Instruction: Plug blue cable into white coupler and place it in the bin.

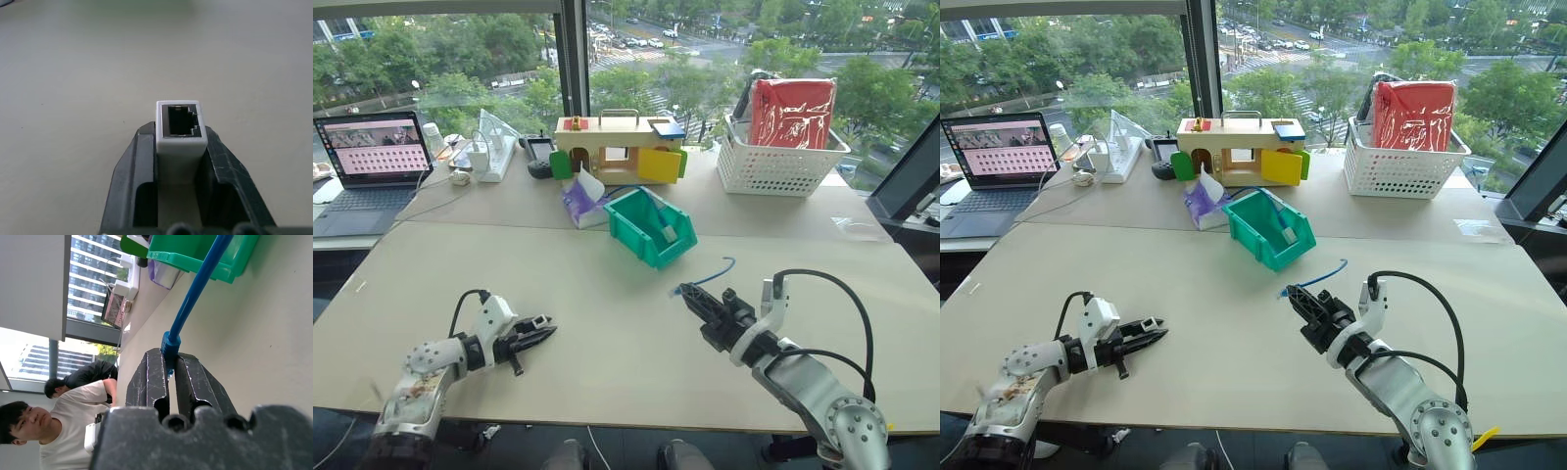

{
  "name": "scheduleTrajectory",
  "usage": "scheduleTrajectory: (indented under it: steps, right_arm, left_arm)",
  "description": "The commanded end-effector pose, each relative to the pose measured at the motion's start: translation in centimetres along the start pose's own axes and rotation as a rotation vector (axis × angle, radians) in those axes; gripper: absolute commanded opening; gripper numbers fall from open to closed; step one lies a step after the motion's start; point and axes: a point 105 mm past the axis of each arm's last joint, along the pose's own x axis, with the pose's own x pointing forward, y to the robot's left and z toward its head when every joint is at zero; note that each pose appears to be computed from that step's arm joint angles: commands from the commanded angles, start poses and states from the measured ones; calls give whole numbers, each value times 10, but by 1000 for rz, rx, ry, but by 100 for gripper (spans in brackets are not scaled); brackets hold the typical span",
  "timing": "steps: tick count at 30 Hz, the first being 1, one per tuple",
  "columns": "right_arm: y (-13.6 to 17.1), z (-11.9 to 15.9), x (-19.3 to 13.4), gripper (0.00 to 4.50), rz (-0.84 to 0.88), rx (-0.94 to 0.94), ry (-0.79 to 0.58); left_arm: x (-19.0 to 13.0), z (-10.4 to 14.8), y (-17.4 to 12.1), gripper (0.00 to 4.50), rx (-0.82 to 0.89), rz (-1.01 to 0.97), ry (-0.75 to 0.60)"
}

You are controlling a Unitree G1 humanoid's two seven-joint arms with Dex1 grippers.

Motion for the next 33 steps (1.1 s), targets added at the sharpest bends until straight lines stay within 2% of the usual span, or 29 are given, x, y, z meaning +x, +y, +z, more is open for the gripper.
scheduleTrajectory:
  steps: [1,5,7,14,19,25,33]
  right_arm:
    - [12,6,-4,0,36,-20,-52]
    - [12,8,-7,0,28,-23,-91]
    - [12,10,-10,0,21,-26,-116]
    - [13,15,-22,0,-8,-33,-214]
    - [11,23,-49,0,-71,-27,-368]
    - [14,24,-72,0,-131,-40,-470]
    - [15,21,-91,0,-199,-57,-512]
  left_arm:
    - [37,20,-6,50,0,-96,-47]
    - [76,56,-18,50,48,-279,-115]
    - [89,66,-26,50,98,-382,-118]
    - [113,76,-38,50,261,-653,-63]
    - [133,96,-45,50,397,-849,2]
    - [150,102,-60,50,455,-925,34]
    - [153,83,-71,50,459,-973,100]
